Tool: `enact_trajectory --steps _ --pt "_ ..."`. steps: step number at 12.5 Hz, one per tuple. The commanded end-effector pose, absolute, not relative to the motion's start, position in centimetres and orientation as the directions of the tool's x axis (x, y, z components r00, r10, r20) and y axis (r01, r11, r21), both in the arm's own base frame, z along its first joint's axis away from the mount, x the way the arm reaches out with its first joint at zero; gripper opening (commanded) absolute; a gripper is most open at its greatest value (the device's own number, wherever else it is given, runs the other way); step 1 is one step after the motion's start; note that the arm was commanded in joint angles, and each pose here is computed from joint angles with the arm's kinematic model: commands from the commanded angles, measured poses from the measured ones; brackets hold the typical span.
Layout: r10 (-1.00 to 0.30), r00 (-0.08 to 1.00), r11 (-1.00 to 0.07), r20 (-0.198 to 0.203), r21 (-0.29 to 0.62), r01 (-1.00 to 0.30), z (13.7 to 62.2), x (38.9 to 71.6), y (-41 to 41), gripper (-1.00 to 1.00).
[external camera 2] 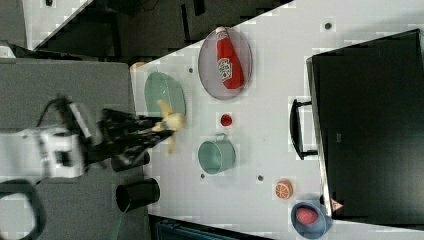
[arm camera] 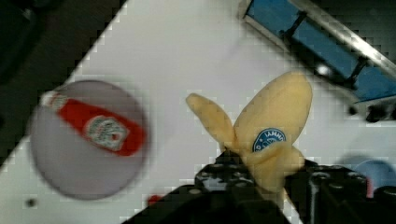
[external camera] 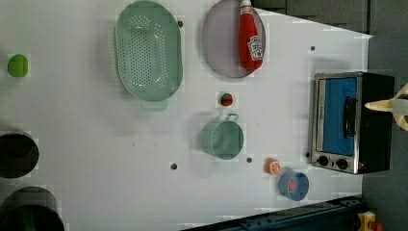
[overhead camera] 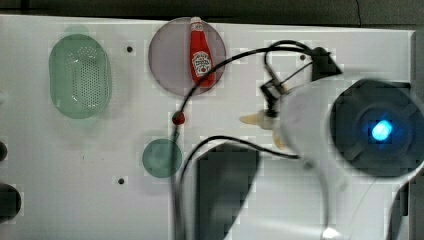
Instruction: Pick banana from table and place on oven.
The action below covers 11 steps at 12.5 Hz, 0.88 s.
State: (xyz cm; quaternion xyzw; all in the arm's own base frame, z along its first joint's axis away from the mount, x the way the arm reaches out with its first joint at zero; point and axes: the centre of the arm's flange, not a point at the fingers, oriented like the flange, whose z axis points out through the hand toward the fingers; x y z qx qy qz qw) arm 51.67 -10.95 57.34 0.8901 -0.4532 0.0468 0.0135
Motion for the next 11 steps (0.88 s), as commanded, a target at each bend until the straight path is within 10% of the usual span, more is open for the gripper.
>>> enact_trajectory --steps 1,6,11 --pt "-0.775 0.630 -0.629 0.046 0.043 -0.777 55.0 50.2 -22.7 -0.48" --pt "-0.726 0.675 -0.670 0.135 0.088 -0.738 50.4 48.9 -34.1 -0.48" --pt "-0.752 0.657 -0.656 0.052 0.036 -0.754 43.5 48.2 -38.5 -0.48"
